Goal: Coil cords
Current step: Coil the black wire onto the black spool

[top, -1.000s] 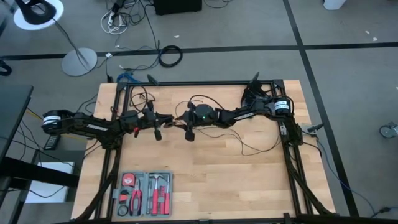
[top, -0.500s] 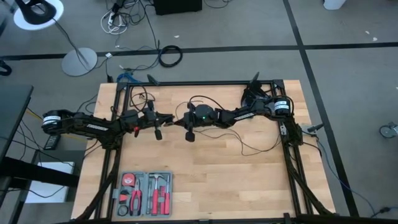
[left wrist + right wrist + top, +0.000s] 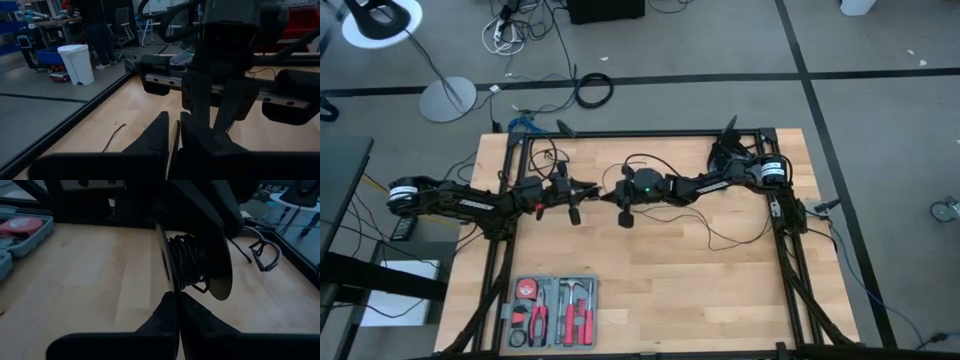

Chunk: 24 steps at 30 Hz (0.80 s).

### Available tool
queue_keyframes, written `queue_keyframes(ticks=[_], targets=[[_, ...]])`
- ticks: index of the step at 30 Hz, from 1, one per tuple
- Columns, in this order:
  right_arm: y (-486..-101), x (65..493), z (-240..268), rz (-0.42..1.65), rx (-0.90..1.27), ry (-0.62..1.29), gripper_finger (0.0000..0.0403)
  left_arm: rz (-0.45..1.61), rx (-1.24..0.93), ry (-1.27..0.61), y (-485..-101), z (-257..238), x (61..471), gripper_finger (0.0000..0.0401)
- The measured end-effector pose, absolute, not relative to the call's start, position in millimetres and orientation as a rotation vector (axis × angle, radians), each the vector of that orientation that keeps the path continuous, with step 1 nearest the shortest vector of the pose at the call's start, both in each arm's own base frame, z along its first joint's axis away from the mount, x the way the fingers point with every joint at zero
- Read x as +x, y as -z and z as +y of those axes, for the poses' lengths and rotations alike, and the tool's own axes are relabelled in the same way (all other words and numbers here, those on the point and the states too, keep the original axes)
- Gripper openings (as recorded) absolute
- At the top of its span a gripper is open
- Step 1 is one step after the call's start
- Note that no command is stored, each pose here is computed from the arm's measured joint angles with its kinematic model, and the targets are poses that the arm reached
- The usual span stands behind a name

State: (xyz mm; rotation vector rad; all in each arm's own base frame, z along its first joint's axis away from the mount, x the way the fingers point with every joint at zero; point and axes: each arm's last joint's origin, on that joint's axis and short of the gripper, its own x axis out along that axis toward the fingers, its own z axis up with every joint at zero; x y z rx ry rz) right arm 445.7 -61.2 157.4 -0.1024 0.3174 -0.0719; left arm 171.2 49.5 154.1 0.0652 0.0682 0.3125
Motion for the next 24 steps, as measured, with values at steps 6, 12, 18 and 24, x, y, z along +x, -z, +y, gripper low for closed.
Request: queue_keyframes(ticks=[6,12,18,24], targets=[[-154.6,444.6,-61.7,0.346,-0.095,0.077,0.0001,0.059,0.018,-0.314,-154.5,49.5,171.2,0.012],[-151.4,443.4,-61.4,0.381,-0.085,0.074,0.0,0.167,-0.029,-0.293,-160.5,52.3,183.5,0.0154],[-144.2,440.2,-60.9,0.46,-0.054,0.074,0.0,0.554,-0.02,-0.292,-188.5,57.8,200.8,0.0157],[-141.2,438.8,-57.7,0.492,-0.024,0.003,0.0,0.764,0.049,-0.267,-222.3,59.5,204.7,0.0157]])
